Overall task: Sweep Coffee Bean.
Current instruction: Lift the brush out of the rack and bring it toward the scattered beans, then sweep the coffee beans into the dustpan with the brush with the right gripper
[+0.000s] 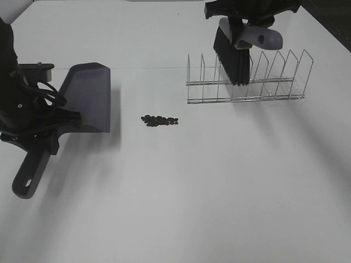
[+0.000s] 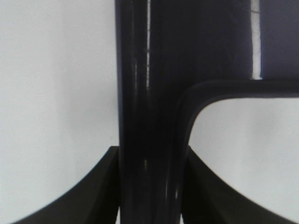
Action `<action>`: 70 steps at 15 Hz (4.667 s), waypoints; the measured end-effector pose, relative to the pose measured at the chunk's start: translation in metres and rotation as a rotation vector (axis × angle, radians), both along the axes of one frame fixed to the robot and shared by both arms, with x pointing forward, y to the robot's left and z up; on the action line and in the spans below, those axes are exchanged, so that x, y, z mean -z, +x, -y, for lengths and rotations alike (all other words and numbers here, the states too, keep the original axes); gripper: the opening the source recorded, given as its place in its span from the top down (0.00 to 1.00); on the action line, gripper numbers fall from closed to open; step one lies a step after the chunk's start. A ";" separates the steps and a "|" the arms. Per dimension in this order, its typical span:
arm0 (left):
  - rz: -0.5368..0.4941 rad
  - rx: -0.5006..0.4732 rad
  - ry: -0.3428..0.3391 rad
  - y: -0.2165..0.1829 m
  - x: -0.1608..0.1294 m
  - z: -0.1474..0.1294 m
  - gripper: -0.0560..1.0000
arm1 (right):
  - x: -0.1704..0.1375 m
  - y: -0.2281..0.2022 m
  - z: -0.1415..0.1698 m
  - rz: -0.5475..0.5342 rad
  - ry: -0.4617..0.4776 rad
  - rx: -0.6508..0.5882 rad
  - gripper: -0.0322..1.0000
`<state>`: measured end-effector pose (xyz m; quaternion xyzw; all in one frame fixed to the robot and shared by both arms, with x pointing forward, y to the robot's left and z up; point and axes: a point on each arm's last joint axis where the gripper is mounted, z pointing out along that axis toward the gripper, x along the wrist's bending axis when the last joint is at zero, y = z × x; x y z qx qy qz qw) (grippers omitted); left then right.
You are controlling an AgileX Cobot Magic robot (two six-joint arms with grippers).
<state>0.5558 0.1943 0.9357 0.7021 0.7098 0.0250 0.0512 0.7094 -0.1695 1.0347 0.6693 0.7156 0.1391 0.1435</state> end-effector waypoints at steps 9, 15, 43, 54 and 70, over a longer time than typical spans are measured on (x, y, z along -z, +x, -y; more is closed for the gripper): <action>0.002 0.004 0.005 0.000 0.000 0.000 0.64 | -0.076 -0.065 0.020 0.047 -0.006 -0.013 0.69; 0.005 0.006 0.008 0.000 0.000 -0.001 0.64 | -0.092 -0.120 0.036 0.048 -0.004 -0.015 0.69; -0.009 0.053 0.059 0.013 0.031 0.000 0.64 | 0.119 -0.118 -0.058 -0.164 -0.433 -0.270 0.69; -0.143 0.164 0.055 0.051 0.054 0.017 0.64 | 0.134 -0.116 -0.076 -0.143 -0.271 -0.288 0.69; -0.309 0.237 0.075 0.040 0.067 0.015 0.64 | 0.140 -0.095 -0.123 -0.152 -0.046 -0.397 0.69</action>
